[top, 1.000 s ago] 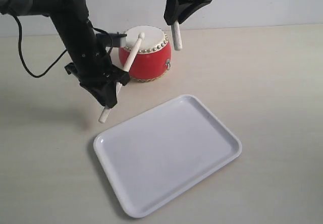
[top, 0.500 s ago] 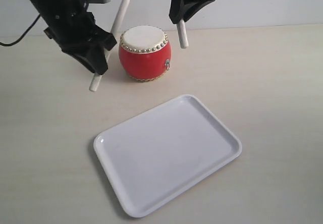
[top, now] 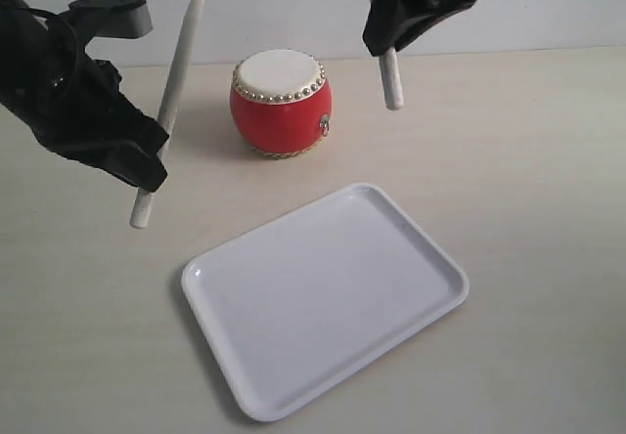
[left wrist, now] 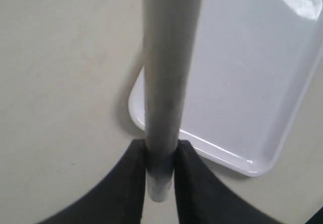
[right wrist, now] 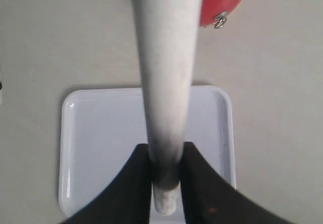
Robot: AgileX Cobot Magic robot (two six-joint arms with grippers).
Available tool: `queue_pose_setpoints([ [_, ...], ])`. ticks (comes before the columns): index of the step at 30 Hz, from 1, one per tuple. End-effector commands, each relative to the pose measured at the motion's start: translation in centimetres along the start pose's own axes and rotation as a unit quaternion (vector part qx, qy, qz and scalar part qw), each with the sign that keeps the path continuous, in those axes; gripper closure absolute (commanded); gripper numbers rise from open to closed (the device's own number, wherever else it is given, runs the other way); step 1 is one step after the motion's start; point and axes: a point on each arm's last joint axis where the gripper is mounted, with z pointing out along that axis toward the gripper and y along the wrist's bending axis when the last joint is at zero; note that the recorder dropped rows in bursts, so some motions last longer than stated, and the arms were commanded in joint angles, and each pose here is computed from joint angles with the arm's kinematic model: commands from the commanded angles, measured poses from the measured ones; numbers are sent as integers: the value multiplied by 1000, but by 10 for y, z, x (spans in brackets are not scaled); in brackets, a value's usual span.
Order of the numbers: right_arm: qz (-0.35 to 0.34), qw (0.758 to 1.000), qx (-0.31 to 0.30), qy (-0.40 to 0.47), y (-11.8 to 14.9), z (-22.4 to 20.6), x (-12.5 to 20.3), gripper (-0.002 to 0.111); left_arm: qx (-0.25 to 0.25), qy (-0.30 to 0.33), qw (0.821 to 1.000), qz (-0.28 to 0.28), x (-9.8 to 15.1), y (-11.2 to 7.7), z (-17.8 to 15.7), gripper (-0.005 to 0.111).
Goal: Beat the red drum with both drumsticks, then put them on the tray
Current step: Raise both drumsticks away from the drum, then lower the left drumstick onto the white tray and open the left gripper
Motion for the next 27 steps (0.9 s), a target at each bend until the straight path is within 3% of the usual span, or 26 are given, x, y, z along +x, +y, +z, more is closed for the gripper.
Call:
queue_pose_setpoints([
  [1,-14,997,2,-72,5,-33,20,108,-8,-39,999,2,-2,-2,-11,107],
  [8,-14,990,6,-141,7,-47,12,108,4,-40,999,5,-1,-5,-9,107],
  [11,-20,991,0,-130,9,-52,15,108,22,-25,999,19,1,-9,-8,107],
  [14,-51,996,0,-71,10,-51,36,108,28,-12,998,46,2,-21,-5,107],
  [21,-66,997,33,-33,2,-46,93,108,20,29,988,152,6,-57,6,107],
  [27,-71,996,50,-29,0,-52,127,108,15,94,980,174,6,-57,20,107],
])
